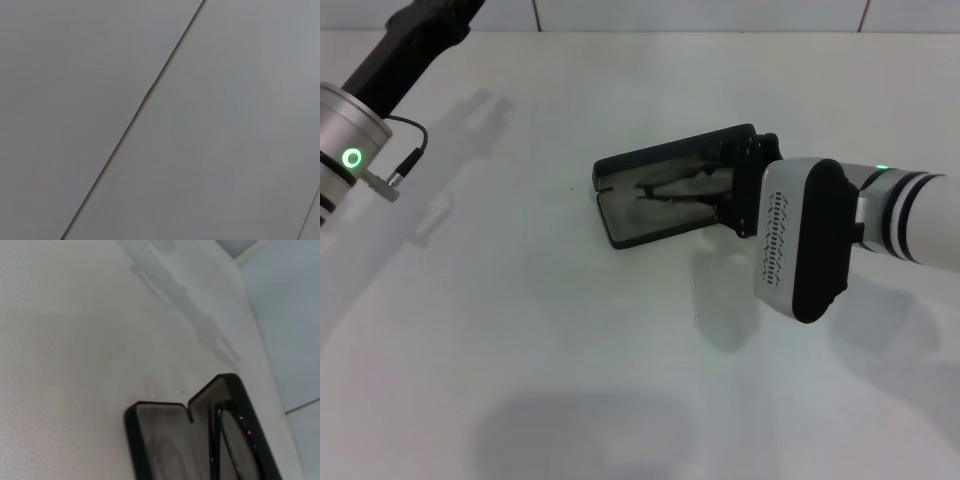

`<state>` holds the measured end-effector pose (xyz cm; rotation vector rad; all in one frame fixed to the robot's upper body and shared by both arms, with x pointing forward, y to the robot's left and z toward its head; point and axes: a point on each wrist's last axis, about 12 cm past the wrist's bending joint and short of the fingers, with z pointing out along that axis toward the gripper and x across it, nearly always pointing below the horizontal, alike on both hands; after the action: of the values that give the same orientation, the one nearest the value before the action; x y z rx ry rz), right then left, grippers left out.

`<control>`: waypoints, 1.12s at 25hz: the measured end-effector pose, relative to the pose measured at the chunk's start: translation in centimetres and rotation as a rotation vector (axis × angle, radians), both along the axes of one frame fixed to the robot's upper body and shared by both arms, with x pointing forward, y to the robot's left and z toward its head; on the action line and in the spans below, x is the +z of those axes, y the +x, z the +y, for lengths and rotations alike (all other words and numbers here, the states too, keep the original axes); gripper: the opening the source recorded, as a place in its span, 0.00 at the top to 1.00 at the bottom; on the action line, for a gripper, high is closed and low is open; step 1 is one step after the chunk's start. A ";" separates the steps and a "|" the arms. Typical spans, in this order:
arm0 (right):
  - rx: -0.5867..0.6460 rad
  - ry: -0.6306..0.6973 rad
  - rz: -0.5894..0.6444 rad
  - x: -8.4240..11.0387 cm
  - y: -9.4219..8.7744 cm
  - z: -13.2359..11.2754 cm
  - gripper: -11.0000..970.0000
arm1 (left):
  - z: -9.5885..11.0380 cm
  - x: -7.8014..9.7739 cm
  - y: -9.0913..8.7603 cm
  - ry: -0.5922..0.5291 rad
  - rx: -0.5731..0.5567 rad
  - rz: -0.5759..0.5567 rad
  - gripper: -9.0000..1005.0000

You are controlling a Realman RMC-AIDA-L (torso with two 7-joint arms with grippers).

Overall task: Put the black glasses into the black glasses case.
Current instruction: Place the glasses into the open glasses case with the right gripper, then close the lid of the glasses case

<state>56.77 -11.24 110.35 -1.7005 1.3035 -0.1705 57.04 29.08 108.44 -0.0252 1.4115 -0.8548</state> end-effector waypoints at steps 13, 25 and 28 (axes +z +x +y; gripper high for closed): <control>0.005 0.014 -0.003 -0.4 -0.6 0.3 0.39 | 0.0 -0.1 -0.1 0.000 -0.001 0.005 0.48; -0.108 0.286 0.398 2.0 -0.6 -4.9 0.38 | -1.0 0.6 3.5 0.159 -0.138 0.185 0.48; -0.140 0.432 0.572 2.9 -0.1 -8.4 0.38 | -2.1 1.1 5.2 0.264 -0.198 0.264 0.47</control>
<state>56.70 -19.63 113.22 -1.3235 1.7242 0.5212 62.24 26.93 109.58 0.2134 1.7890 -0.8416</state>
